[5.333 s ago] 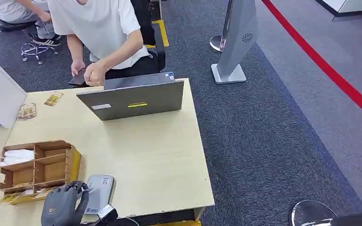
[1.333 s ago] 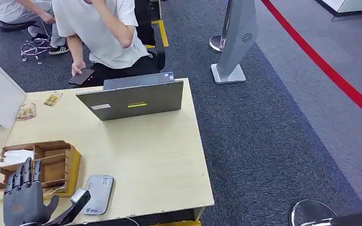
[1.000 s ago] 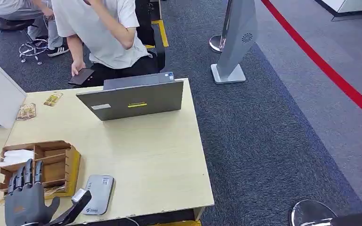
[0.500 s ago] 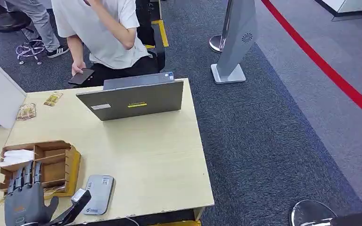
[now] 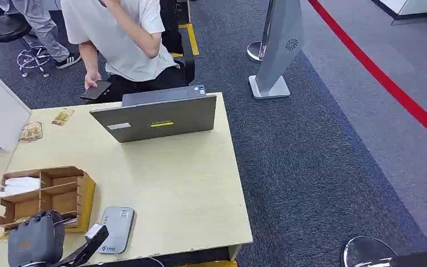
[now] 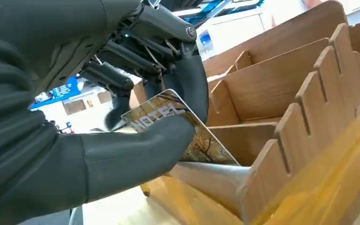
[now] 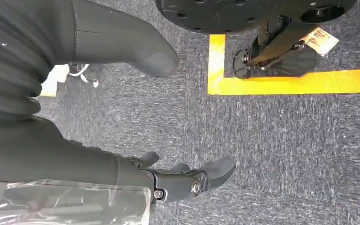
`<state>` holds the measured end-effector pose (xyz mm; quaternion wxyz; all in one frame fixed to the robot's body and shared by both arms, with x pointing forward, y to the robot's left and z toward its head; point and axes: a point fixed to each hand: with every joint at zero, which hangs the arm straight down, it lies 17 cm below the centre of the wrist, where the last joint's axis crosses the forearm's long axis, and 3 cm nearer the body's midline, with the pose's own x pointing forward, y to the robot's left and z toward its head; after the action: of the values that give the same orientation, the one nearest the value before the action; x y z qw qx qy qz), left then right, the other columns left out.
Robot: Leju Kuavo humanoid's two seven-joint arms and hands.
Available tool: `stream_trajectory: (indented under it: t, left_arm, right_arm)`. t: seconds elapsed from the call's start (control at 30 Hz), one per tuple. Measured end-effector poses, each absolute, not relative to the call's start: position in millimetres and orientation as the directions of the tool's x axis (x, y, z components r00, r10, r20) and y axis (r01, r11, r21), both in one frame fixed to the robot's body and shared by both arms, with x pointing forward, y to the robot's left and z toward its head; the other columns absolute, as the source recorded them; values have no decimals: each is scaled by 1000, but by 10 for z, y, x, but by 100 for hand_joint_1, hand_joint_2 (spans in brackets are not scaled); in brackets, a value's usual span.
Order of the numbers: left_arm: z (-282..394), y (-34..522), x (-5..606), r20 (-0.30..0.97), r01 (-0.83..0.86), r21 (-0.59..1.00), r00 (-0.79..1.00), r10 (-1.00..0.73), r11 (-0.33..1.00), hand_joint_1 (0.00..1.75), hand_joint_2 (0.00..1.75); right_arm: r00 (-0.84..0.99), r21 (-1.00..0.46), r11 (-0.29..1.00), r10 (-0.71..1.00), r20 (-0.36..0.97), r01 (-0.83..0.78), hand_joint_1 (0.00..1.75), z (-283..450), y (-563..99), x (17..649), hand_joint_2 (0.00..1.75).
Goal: Pass the card to the sensor for recognition and then transmit it.
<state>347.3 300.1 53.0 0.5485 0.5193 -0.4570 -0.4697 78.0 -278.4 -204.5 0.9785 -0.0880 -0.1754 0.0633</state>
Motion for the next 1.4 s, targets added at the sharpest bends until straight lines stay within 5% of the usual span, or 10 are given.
stream_trajectory:
  t: [0.47, 1.0, 1.23, 1.4]
  left_arm:
    - [664, 2994, 3531, 20, 14, 1000, 136, -990, 22, 175, 175]
    - [2753, 2551, 4200, 6, -260, 965, -74, -997, 25, 175, 175]
    - [3596, 2584, 4420, -44, -432, 901, -36, -998, -25, 175, 175]
    - [3981, 2835, 4719, -160, -559, 809, 90, -983, -183, 175, 175]
  right_arm:
    - [934, -196, 976, 153, 324, -92, 0, -2044, -2796, 747, 175]
    - [937, -204, 974, 163, 309, -103, 0, -2007, -2796, 662, 175]
    - [926, -200, 967, 213, 311, -156, 0, -2009, -2754, 661, 175]
    - [893, -208, 949, 296, 339, -236, 0, -2050, -2688, 777, 175]
